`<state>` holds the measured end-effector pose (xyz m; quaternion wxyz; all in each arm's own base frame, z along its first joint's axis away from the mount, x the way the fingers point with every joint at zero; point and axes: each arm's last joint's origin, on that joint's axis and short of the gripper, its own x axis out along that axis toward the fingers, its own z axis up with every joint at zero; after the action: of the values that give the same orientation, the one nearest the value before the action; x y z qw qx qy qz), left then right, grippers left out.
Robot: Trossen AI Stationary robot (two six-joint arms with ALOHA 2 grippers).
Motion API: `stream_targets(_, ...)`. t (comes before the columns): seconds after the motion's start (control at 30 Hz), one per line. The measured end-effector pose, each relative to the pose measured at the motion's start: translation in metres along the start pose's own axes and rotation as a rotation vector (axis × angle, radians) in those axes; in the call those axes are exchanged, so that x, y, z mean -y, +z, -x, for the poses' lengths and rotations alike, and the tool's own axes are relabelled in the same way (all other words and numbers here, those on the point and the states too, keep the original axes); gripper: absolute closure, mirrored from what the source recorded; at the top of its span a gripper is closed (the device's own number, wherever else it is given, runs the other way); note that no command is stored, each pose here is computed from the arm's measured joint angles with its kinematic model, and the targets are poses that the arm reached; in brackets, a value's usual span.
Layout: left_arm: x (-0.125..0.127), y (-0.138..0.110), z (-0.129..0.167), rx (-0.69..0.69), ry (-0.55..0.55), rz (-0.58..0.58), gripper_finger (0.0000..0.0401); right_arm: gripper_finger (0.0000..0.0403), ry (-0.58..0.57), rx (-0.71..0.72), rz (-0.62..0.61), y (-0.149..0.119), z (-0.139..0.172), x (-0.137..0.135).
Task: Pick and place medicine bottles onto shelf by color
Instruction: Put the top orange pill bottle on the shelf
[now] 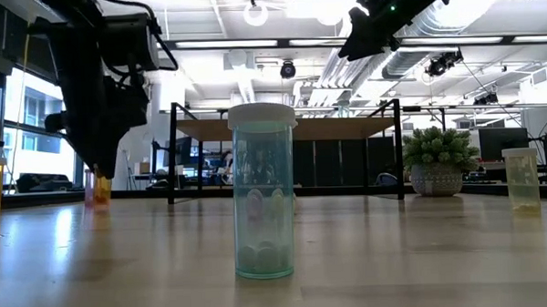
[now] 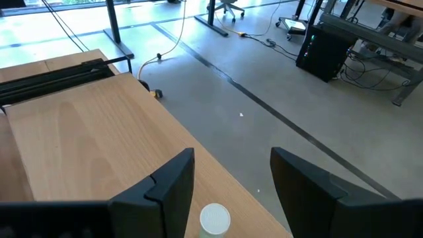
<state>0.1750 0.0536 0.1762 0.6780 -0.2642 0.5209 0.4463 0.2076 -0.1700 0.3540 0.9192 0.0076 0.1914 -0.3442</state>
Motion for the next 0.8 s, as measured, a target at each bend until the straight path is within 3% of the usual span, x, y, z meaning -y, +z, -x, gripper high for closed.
stream_targets(0.3, -0.014, 0.026, 0.05, 0.059, 0.081, -0.012, 0.0289, 0.0212, 0.0, -0.002, 0.0, 0.0, 0.0, 0.0)
stream_targets(0.8, -0.073, 0.112, 0.152, 0.377, 0.113, 0.093, 0.0288, 0.0212, 0.0, -0.003, 0.006, 0.0, 0.0, 0.0)
